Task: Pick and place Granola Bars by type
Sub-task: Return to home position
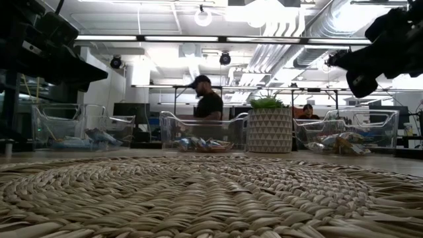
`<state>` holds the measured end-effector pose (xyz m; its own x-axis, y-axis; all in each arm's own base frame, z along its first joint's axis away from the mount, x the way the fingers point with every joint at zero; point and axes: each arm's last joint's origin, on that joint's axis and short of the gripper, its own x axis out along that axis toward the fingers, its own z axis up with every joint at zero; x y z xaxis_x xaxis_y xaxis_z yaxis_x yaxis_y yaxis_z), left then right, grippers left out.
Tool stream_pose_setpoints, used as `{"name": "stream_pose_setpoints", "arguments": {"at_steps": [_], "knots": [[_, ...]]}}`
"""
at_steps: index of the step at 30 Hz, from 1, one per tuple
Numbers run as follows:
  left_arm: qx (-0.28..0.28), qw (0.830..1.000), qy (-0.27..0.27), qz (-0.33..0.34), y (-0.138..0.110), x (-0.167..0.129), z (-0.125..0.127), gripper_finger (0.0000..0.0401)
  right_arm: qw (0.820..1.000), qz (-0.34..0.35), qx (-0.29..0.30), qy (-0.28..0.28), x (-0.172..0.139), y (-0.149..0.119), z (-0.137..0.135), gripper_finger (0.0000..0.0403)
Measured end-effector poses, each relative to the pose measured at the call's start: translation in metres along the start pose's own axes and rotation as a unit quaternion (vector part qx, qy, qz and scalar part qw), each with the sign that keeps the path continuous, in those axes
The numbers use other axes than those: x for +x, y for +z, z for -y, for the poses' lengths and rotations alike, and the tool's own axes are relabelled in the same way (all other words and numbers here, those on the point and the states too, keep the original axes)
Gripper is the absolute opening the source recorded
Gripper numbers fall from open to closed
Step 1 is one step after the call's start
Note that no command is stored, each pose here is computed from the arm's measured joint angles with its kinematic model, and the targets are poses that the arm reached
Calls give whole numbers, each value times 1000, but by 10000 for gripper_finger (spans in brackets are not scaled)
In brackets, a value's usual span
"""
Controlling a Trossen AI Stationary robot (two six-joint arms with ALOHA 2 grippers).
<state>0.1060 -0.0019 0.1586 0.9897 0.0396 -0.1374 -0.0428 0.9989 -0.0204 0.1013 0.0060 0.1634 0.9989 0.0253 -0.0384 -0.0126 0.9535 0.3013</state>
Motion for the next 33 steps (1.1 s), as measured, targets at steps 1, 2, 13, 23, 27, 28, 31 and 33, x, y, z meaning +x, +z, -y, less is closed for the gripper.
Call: {"name": "stream_pose_setpoints", "arguments": {"at_steps": [1, 2, 13, 23, 27, 28, 31, 33], "knots": [[0, 1000, 0, 0, 0, 0, 0, 1, 1000, -4, 0, -11, 1, -1, 1, 0], [0, 1000, 0, 0, 0, 0, 0, 1, 1000, -6, 3, -21, 2, -2, 1, 0], [0, 1000, 0, 0, 0, 0, 0, 1, 992, -49, -97, -62, 8, -9, 5, 1], [0, 1000, 0, 0, 0, 0, 0, 1, 993, -39, -94, -62, 8, -7, 5, 1], [0, 1000, 0, 0, 0, 0, 0, 1, 993, -36, -93, -61, 8, -6, 5, 0], [0, 1000, 0, 0, 0, 0, 0, 1, 993, -36, -93, -61, 8, -6, 5, 0], [0, 1000, 0, 0, 0, 0, 0, 1, 993, -35, -93, -60, 8, -6, 5, 0], [0, 1000, 0, 0, 0, 0, 0, 1, 993, -35, -93, -60, 8, -6, 5, 0]]}}
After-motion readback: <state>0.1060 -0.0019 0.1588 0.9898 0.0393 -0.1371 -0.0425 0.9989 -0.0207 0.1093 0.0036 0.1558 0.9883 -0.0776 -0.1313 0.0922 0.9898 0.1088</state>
